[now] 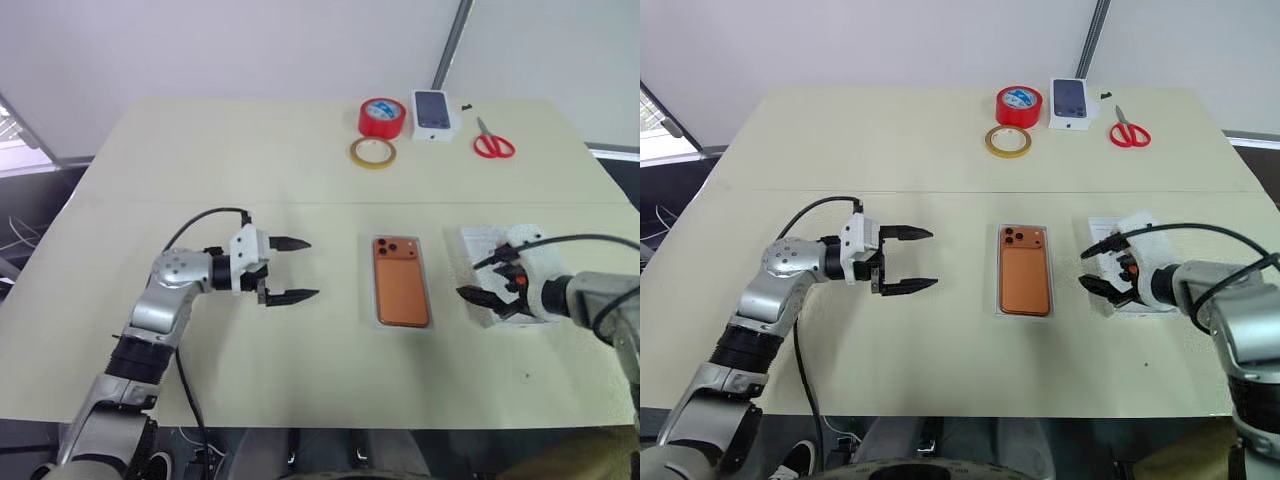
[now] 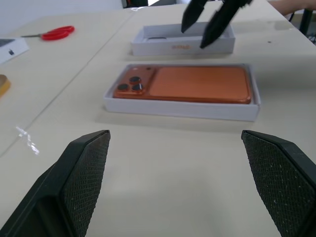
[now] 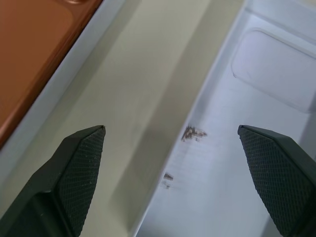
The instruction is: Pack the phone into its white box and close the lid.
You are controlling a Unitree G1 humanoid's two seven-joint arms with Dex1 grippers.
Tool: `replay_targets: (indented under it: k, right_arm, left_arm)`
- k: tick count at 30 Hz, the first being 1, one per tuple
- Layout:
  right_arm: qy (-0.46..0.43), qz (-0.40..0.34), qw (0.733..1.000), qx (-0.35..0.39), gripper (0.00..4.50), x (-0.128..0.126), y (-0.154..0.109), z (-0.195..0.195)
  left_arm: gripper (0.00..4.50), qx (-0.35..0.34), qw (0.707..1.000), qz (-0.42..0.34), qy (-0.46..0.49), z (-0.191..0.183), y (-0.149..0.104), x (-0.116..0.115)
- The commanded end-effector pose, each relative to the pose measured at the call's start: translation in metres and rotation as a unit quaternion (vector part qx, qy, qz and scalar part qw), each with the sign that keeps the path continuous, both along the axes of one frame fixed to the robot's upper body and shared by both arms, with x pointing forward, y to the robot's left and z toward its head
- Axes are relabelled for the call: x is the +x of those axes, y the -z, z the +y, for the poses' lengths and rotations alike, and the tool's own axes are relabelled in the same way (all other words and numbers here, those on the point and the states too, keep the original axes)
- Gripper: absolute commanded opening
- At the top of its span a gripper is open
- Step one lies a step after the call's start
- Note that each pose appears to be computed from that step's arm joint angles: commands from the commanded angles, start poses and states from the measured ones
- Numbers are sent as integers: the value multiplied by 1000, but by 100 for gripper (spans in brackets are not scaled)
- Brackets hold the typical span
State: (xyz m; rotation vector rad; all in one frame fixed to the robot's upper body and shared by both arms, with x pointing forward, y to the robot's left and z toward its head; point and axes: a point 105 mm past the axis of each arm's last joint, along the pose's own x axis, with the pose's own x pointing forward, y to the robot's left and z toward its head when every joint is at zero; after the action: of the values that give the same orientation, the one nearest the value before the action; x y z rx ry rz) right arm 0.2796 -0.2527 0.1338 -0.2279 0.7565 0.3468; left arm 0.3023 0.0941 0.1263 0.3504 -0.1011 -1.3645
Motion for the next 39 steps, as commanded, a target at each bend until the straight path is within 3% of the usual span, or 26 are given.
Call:
replay_targets:
  k: [1,15,18,25,31,39]
  right_arm:
    - [22,35,999,16,450,-2,-2,1]
    - [48,80,996,10,450,13,8,-2]
    - [50,85,995,7,365,14,11,-3]
    - [66,95,993,-16,4,11,24,-11]
    - [70,73,995,22,4,16,17,-5]
    - [80,-84,984,136,4,52,-27,4]
  left_arm:
    - [447,-6,999,-33,8,-3,-7,-6]
    - [447,-12,999,-42,-3,-2,-5,-15]
    - [450,-15,999,-41,-5,-5,-3,-18]
    - [450,-21,999,-32,-13,-7,-2,-19]
    - [450,-23,999,-27,-15,-9,-3,-17]
    - [450,-27,999,-17,-25,-9,-4,-9]
